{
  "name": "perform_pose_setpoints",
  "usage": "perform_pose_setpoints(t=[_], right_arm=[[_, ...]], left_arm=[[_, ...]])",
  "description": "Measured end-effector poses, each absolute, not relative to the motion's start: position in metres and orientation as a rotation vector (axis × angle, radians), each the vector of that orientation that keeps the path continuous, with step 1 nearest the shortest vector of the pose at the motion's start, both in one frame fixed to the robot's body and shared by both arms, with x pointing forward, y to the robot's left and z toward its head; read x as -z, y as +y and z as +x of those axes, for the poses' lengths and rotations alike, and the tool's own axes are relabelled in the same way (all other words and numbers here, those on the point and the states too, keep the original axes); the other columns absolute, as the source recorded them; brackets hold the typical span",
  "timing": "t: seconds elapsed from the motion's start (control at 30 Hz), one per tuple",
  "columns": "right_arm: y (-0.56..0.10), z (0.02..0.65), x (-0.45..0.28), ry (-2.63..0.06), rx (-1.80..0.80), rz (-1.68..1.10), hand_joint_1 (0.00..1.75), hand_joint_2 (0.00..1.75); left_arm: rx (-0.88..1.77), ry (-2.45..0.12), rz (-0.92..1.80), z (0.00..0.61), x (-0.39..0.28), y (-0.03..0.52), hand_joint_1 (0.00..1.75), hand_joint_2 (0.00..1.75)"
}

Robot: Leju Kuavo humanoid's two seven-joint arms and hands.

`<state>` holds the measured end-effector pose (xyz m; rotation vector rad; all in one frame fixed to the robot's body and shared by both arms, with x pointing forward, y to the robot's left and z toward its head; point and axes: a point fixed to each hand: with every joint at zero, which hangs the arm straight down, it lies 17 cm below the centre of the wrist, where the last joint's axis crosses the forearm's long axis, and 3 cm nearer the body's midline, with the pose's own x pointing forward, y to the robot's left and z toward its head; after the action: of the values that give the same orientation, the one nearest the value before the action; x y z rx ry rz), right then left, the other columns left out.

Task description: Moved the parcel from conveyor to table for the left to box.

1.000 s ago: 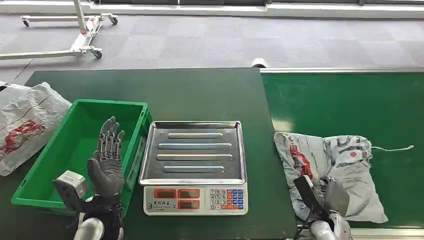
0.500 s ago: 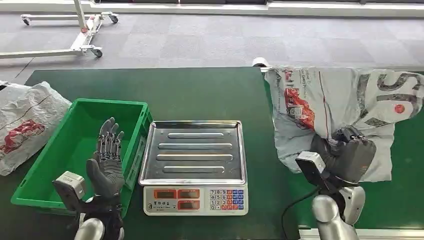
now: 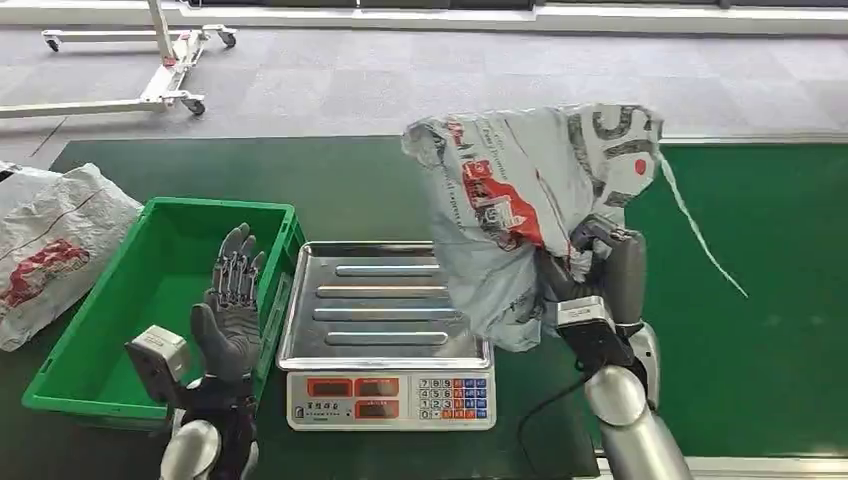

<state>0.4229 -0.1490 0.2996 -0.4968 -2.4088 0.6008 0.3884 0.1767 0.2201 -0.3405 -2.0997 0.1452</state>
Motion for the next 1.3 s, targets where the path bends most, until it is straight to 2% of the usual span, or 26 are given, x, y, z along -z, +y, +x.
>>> perform_pose_setpoints(t=[0.13, 0.17, 0.2, 0.23, 0.27, 0.5, 0.9, 1.13, 1.3], right_arm=[[-0.108, 0.435, -0.293, -2.382, -0.656, -0.295, 1.75, 1.75], [-0.098, 0.439, -0.292, -2.366, -0.666, -0.244, 0.09, 1.75], [-0.089, 0.442, -0.289, -2.345, -0.675, -0.192, 0.00, 1.75], [-0.081, 0.444, -0.285, -2.321, -0.684, -0.144, 0.00, 1.75], [-0.074, 0.445, -0.281, -2.297, -0.688, -0.094, 0.00, 0.00], [-0.041, 0.459, -0.244, -2.073, -0.619, 0.351, 0.00, 0.00], [-0.055, 0.490, -0.247, -2.038, -0.544, 0.375, 0.00, 0.00], [-0.141, 0.501, -0.270, -2.115, -0.281, 0.341, 0.00, 0.00], [-0.201, 0.487, -0.283, -2.193, -0.150, 0.285, 0.00, 0.00]], left_arm=[[-0.135, -2.087, -0.360, 0.393, -0.218, 0.168, 0.00, 0.00], [-0.133, -2.082, -0.363, 0.394, -0.216, 0.166, 0.00, 0.00], [-0.132, -2.079, -0.364, 0.394, -0.214, 0.165, 0.00, 0.00], [-0.131, -2.076, -0.366, 0.394, -0.213, 0.164, 0.00, 0.00], [-0.134, -2.075, -0.363, 0.394, -0.212, 0.164, 0.00, 0.00], [-0.152, -2.068, -0.350, 0.395, -0.207, 0.167, 0.00, 0.00], [-0.163, -2.079, -0.300, 0.392, -0.202, 0.172, 0.00, 0.00], [-0.168, -2.186, -0.065, 0.393, -0.214, 0.192, 0.00, 0.00], [-0.196, -2.287, 0.202, 0.388, -0.250, 0.222, 0.00, 0.00]])
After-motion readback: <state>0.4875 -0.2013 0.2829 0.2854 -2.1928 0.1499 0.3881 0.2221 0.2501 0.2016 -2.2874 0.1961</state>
